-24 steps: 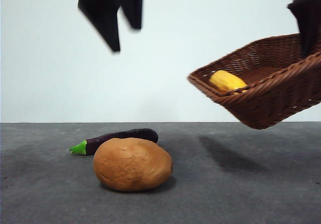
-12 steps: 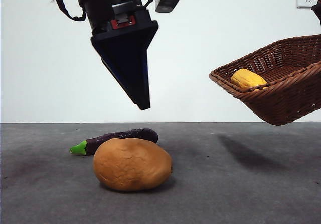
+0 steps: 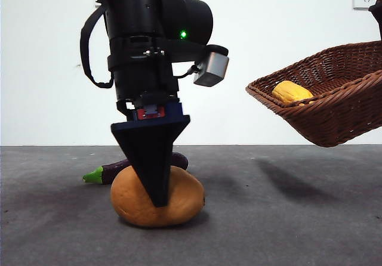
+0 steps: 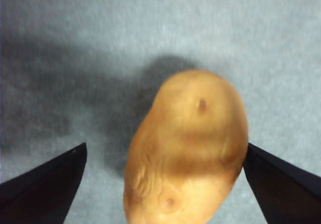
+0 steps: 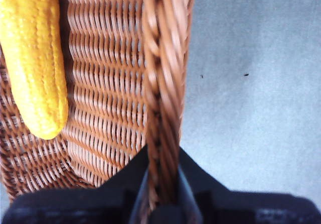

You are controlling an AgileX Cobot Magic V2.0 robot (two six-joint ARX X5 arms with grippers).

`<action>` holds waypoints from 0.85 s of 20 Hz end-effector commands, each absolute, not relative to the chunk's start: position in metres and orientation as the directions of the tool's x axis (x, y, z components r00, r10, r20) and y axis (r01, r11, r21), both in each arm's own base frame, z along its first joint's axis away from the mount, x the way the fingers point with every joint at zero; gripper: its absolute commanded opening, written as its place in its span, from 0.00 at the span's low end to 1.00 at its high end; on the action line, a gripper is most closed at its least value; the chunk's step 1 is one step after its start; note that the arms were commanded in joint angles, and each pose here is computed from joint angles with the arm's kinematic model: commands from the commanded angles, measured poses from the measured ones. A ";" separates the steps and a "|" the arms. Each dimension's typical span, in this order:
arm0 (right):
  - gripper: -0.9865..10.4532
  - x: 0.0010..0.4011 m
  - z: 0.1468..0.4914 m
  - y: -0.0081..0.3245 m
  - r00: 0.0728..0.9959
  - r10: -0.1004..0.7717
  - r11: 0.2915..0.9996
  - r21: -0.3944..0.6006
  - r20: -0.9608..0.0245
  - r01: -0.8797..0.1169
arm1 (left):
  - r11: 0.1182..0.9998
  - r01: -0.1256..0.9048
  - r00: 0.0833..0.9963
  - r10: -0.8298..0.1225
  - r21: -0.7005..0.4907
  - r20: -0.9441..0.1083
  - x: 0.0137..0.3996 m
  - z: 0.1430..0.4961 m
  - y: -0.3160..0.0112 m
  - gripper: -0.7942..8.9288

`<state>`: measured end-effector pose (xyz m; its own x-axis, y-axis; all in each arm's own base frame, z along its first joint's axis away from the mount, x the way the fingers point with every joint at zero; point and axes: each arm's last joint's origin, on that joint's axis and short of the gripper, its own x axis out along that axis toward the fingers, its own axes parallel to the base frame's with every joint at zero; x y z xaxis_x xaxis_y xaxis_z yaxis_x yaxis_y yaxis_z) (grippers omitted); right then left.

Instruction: Help me put the vegetables on the table into the basket

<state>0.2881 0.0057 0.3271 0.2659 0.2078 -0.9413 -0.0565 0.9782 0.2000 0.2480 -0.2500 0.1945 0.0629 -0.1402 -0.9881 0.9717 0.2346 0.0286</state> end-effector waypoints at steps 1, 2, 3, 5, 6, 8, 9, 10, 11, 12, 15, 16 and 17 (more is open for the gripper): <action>0.07 0.290 0.324 0.006 0.259 0.218 0.976 0.207 -0.941 -0.070 | 0.229 0.973 0.051 -0.135 0.019 -0.990 0.249 0.188 -0.251 0.74; 0.07 0.290 0.324 0.006 0.259 0.218 0.976 0.206 -0.941 -0.073 | 0.229 0.973 0.047 -0.132 0.016 -0.990 0.249 0.187 -0.251 0.63; 0.07 0.290 0.324 0.006 0.259 0.218 0.976 0.206 -0.941 -0.076 | 0.228 0.974 0.038 -0.124 0.009 -0.992 0.248 0.186 -0.251 0.50; 0.07 0.290 0.324 0.006 0.259 0.218 0.976 0.205 -0.941 -0.076 | 0.223 0.975 0.022 -0.111 -0.003 -0.994 0.248 0.183 -0.251 0.41; 0.07 0.290 0.324 0.006 0.260 0.218 0.976 0.205 -0.941 -0.076 | 0.211 0.977 0.008 -0.110 -0.016 -0.994 0.247 0.182 -0.251 0.36; 0.07 0.290 0.324 0.006 0.260 0.218 0.976 0.205 -0.941 -0.076 | 0.194 0.981 -0.008 -0.113 -0.030 -0.994 0.246 0.182 -0.250 0.18; 0.07 0.290 0.324 0.006 0.260 0.218 0.976 0.205 -0.941 -0.076 | 0.199 0.980 -0.006 -0.116 -0.029 -0.993 0.246 0.182 -0.250 0.09; 0.07 0.290 0.324 0.006 0.260 0.218 0.976 0.206 -0.941 -0.076 | 0.219 0.975 -0.004 -0.117 -0.030 -0.993 0.247 0.183 -0.251 0.07; 0.07 0.290 0.324 0.006 0.259 0.218 0.976 0.206 -0.941 -0.076 | 0.251 0.967 -0.005 -0.117 -0.034 -0.993 0.247 0.184 -0.250 0.07; 0.07 0.290 0.324 0.006 0.259 0.218 0.976 0.206 -0.941 -0.076 | 0.281 0.959 -0.006 -0.115 -0.039 -0.993 0.247 0.187 -0.249 0.07; 0.07 0.290 0.324 0.006 0.258 0.218 0.976 0.206 -0.941 -0.075 | 0.400 0.914 -0.007 -0.138 -0.062 -0.990 0.247 0.207 -0.247 0.07; 0.07 0.290 0.324 0.006 0.258 0.218 0.976 0.207 -0.941 -0.073 | 0.426 0.900 -0.016 -0.176 -0.091 -0.984 0.246 0.216 -0.246 0.07; 0.07 0.290 0.324 0.006 0.258 0.218 0.976 0.209 -0.941 -0.064 | 0.456 0.879 -0.030 -0.245 -0.143 -0.969 0.242 0.228 -0.246 0.07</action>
